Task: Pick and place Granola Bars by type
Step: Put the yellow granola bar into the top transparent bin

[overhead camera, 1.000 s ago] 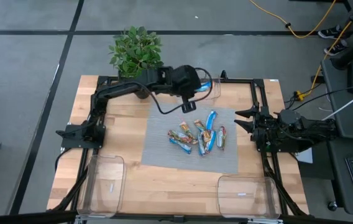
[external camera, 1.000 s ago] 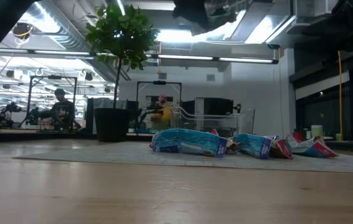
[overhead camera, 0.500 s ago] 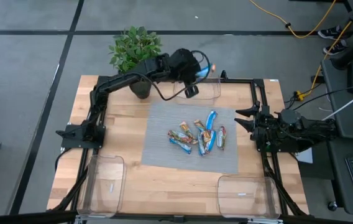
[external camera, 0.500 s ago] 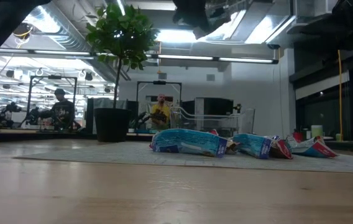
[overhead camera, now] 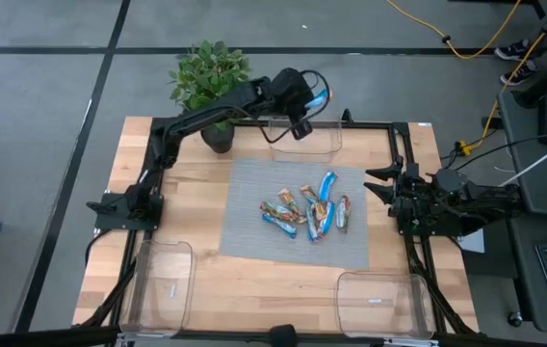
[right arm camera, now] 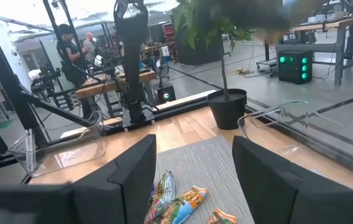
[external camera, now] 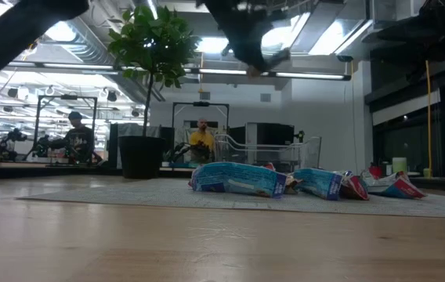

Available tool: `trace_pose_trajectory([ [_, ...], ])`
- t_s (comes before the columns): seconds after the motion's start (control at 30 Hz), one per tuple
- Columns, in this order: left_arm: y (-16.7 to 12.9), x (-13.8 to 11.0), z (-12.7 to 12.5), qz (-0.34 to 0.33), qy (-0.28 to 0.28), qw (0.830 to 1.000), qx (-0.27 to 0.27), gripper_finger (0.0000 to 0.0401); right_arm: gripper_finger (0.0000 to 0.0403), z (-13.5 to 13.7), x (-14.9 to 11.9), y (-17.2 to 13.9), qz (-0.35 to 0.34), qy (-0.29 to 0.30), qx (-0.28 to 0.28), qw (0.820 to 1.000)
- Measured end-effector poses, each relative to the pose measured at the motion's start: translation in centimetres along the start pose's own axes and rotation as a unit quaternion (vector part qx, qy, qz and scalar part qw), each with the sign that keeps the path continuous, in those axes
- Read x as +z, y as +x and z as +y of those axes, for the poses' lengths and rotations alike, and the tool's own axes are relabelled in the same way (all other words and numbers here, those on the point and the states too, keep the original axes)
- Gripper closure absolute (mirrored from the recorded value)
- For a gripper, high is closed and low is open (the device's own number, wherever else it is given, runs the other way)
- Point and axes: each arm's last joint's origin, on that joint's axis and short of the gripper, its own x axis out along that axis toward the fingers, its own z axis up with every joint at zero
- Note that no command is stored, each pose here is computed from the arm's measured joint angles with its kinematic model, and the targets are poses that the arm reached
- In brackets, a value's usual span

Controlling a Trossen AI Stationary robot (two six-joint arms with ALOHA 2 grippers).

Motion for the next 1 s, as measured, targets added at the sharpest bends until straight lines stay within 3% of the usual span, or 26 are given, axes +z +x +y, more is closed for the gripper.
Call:
trace_pose_trajectory([
  [0.4, 6.8, -3.0, -2.1, 0.075, 0.003, 0.997, -0.03, 0.0379, 0.0189, 0.0, 0.0, 0.0, 0.001, -0.007, 0.0, 1.0],
  [1.0, 12.5, -7.2, -4.1, 0.174, 0.004, 0.984, -0.035, 0.0379, 0.0189, 0.0, 0.0, 0.0, 0.001, -0.009, 0.0, 1.0],
])
